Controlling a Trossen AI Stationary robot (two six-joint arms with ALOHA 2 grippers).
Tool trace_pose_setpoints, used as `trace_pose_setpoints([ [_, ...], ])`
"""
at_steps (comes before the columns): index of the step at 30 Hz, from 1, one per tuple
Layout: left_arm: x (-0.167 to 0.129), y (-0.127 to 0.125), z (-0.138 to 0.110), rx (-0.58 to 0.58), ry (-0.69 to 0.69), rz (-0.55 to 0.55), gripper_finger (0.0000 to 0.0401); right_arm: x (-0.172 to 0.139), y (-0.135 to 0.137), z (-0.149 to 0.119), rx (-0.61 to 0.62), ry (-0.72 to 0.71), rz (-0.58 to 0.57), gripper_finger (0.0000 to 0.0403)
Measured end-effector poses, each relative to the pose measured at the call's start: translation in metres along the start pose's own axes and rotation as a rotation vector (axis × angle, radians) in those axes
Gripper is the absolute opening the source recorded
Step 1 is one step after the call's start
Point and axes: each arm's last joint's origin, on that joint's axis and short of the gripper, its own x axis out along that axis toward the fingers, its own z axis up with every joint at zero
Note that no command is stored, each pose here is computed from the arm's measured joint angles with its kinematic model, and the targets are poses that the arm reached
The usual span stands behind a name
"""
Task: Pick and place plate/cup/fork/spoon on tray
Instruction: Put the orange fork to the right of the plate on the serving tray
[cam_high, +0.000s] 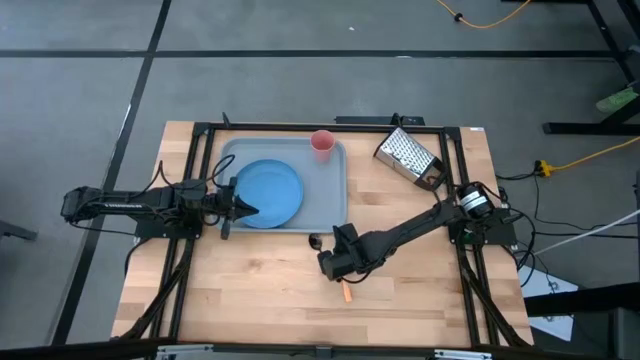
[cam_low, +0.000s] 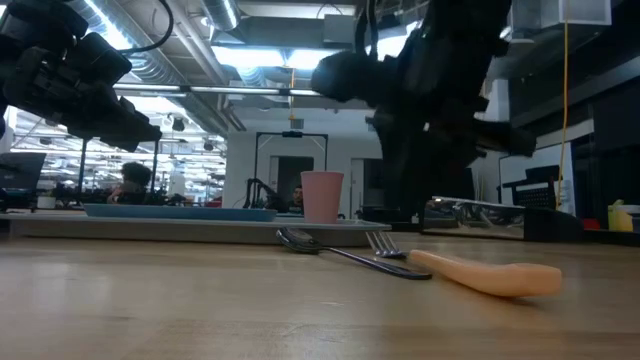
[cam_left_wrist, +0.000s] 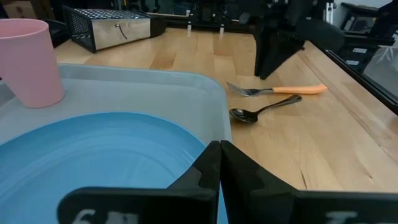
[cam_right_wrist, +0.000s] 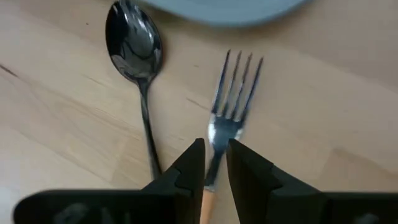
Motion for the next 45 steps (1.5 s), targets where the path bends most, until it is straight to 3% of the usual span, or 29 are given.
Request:
trace_pose_setpoints([
  [6,0.000,0.000,0.000,0.000,0.001,0.000,0.0000,0.003,0.003,-0.017,0.078,0.009,0.023,0.0076],
  [15,0.000,0.000,0.000,0.000,0.001,0.000,0.0000,-0.005,-0.001,-0.039,0.116,0.022,0.002,0.0129],
  [22,0.000,0.000,0.000,0.000,0.001,0.000,0.0000,0.007,0.000,-0.045,0.058,0.064,-0.008,0.0131],
  [38,0.000,0.000,0.000,0.000,0.000,0.000,0.0000,0.014,0.000,-0.041,0.070,0.147,-0.037,0.0131],
  [45,0.000,0.000,0.000,0.000,-0.001,0.000,0.0000,0.014,-0.007,-0.040,0.051,0.143,-0.108,0.0120],
])
